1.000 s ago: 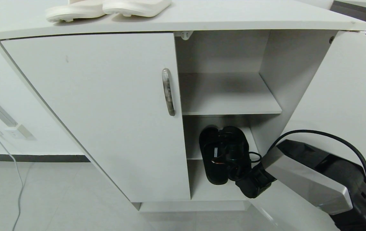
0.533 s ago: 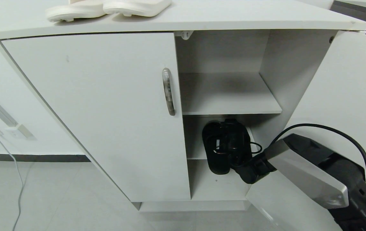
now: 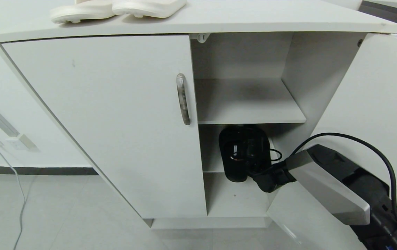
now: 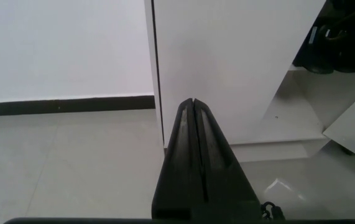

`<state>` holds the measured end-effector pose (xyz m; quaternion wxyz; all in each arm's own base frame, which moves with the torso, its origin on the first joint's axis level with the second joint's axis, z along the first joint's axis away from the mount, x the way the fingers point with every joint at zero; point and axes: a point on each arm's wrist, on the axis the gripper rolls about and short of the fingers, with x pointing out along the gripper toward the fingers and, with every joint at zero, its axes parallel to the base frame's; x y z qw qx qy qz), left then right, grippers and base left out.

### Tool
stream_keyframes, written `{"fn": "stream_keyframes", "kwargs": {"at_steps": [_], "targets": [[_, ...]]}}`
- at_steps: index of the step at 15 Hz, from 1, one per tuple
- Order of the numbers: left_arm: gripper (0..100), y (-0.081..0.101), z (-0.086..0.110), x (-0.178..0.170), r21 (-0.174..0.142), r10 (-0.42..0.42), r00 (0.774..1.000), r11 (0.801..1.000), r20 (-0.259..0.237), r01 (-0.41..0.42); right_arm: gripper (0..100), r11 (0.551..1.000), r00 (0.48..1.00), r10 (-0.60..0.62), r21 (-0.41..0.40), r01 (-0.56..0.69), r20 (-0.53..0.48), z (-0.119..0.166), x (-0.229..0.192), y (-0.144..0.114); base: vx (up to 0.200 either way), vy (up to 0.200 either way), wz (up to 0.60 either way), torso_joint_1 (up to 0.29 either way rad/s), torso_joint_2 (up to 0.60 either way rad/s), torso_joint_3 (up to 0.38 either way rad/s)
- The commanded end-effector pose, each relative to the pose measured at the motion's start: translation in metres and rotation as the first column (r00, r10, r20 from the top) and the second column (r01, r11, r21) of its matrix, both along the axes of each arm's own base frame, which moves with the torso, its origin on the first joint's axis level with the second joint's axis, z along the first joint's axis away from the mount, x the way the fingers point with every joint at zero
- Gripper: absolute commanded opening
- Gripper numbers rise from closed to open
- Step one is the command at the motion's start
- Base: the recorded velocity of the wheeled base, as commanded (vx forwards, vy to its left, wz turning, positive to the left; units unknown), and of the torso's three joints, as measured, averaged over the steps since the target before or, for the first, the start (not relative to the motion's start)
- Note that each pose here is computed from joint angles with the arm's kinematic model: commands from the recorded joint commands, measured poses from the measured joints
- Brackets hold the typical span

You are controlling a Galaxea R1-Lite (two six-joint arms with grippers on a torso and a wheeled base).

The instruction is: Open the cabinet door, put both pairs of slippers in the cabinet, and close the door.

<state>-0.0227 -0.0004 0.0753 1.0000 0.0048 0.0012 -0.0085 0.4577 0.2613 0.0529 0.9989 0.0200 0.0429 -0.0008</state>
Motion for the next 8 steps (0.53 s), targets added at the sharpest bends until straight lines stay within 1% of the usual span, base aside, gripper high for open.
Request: {"fn": "stream_keyframes", "kwargs": {"at_steps": [1, 4, 5, 6, 8], "targets": [[0, 0.0, 0.0, 0.0, 0.0, 0.0, 1.0, 1.0, -0.001, 0.0, 0, 1.0, 1.0, -0.002, -0.004, 0.002, -0.005, -0.003, 0.001, 0.0, 0.0, 0.0, 0.0, 0.0, 0.0, 0.0], [0, 0.0, 0.0, 0.0, 0.0, 0.0, 1.0, 1.0, -0.001, 0.0, 0, 1.0, 1.0, -0.001, -0.007, 0.001, -0.013, -0.005, 0.0, 0.0, 0.0, 0.0, 0.0, 0.0, 0.0, 0.0], [0, 0.0, 0.0, 0.0, 0.0, 0.0, 1.0, 1.0, -0.001, 0.0, 100, 1.0, 1.0, 0.001, -0.008, -0.001, -0.014, -0.004, -0.001, 0.001, 0.0, 0.0, 0.0, 0.0, 0.0, 0.0], [0, 0.0, 0.0, 0.0, 0.0, 0.0, 1.0, 1.0, -0.001, 0.0, 100, 1.0, 1.0, 0.002, -0.015, -0.003, -0.023, -0.004, -0.004, 0.0, 0.0, 0.0, 0.0, 0.0, 0.0, 0.0], [0, 0.0, 0.0, 0.0, 0.0, 0.0, 1.0, 1.0, -0.001, 0.0, 100, 1.0, 0.999, 0.011, -0.024, -0.012, -0.038, 0.003, -0.016, -0.002, 0.0, 0.0, 0.0, 0.0, 0.0, 0.0]]}}
